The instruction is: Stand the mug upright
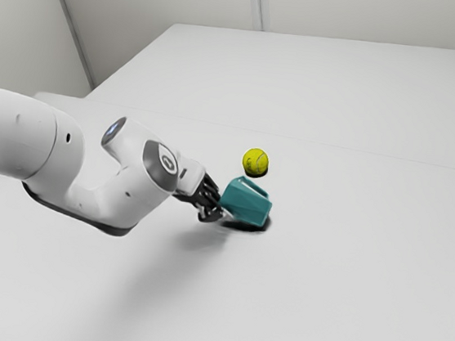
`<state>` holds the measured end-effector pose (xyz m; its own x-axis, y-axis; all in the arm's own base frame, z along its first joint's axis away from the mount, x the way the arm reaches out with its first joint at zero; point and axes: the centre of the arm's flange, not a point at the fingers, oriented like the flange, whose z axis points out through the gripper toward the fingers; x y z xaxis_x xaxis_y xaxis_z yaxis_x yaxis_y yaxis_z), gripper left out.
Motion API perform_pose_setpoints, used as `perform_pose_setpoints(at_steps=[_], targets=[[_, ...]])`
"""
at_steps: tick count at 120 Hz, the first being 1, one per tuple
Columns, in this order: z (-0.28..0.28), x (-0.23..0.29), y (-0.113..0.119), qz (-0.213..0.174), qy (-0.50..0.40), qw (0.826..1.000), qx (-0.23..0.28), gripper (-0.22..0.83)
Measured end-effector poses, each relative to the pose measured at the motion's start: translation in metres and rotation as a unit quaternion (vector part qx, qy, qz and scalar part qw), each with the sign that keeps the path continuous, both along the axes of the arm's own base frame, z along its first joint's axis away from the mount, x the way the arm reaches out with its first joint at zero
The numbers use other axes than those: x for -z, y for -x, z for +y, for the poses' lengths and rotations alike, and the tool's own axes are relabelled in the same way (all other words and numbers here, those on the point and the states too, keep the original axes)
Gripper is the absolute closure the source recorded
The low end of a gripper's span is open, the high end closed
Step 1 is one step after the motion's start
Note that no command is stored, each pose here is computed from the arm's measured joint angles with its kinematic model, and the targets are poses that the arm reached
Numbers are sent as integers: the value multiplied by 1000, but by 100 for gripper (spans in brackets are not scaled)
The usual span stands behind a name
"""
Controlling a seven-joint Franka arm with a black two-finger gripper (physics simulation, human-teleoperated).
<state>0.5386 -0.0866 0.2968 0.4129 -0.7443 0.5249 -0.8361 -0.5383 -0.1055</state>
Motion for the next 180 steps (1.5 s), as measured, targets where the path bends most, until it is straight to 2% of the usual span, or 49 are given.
perform_pose_setpoints(at_steps=[34, 61, 71, 82, 92, 105, 115, 129, 150, 180], targets=[[-7, -9, -6, -15, -6, 1000, 14, 77], [-16, -35, -14, -41, -4, 999, 26, 78], [-21, -59, -21, -59, -19, 997, 51, 78], [-25, -82, -21, -58, -49, 993, 89, 78], [-26, -96, -15, -31, -71, 991, 108, 78], [-22, -106, 7, 33, -91, 990, 101, 79], [-5, -100, 29, 86, -96, 990, 63, 79], [28, -97, 40, 138, -112, 984, -6, 79], [33, -99, 32, 166, -150, 973, -60, 79], [46, -82, 19, 206, -157, 955, -148, 79]])
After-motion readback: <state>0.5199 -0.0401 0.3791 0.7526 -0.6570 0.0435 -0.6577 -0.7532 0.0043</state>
